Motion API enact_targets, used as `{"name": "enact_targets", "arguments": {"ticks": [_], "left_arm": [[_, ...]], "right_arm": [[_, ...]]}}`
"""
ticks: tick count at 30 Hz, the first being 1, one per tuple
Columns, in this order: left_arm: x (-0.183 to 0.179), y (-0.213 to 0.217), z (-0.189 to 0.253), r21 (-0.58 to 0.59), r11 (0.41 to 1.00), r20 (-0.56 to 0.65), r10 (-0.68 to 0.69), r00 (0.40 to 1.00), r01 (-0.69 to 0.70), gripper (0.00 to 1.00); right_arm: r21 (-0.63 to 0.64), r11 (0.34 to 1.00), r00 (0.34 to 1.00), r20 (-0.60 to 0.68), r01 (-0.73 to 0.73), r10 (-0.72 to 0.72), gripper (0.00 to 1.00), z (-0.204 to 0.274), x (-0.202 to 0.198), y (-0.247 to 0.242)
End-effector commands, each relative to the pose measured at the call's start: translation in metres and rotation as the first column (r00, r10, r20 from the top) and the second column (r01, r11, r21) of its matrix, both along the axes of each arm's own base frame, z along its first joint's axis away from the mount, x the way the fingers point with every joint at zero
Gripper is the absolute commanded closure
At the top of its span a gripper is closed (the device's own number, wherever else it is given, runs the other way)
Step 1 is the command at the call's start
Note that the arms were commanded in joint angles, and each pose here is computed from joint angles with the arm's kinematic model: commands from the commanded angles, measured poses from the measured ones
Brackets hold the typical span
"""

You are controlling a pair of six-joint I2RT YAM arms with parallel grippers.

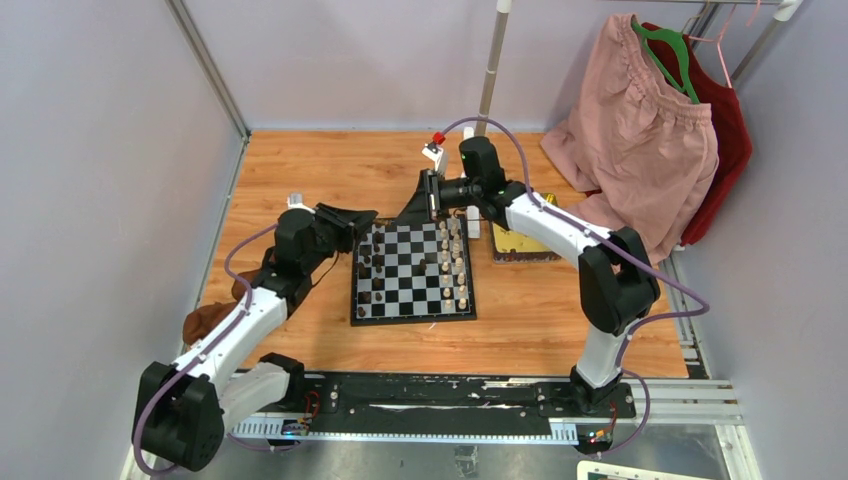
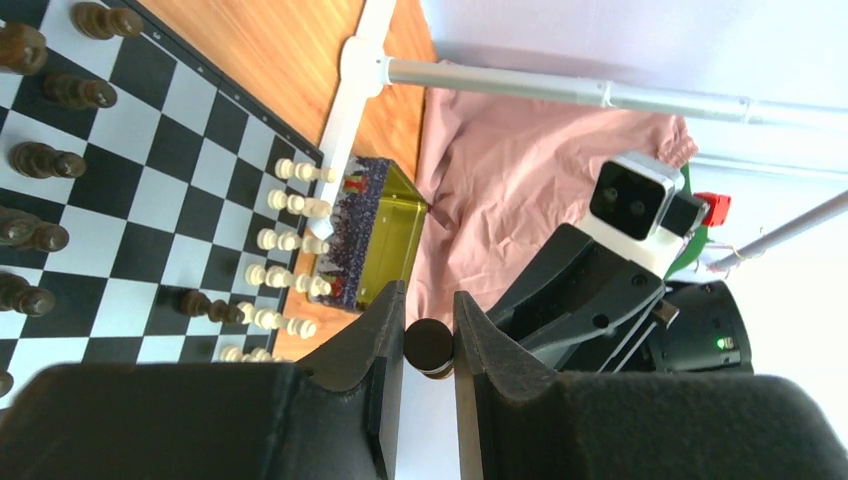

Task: Set up the chess pieces on the board
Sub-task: Pick up the chess piece from the storage box.

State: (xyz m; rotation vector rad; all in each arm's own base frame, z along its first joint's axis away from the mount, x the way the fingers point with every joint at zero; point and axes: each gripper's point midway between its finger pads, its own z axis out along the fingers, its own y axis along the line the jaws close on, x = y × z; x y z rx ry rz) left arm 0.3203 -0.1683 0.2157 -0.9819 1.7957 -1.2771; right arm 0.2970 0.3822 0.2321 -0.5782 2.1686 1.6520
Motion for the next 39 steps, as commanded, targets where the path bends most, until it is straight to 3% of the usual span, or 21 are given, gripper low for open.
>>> {"name": "enact_targets", "arguments": {"ticks": [1, 31, 39], "left_arm": [[0.011, 0.008, -0.003, -0.063, 0.995, -0.019, 0.080, 0.997, -0.081, 1.00], [0.022, -0.002, -0.003, -0.113, 0.992, -0.038, 0.055, 0.998, -0.059, 1.00], [0.023, -0.004, -0.005, -0.114, 0.992, -0.043, 0.047, 0.998, -0.052, 1.00]], "right_arm": [[0.060, 0.997, 0.998, 0.044, 0.048, -0.050, 0.74, 0.016, 0.008, 0.005], [0.088, 0.996, 1.000, -0.010, 0.028, -0.027, 0.74, -0.003, 0.020, 0.027], [0.091, 0.996, 1.000, -0.024, 0.013, -0.011, 0.84, -0.004, 0.019, 0.031]]}}
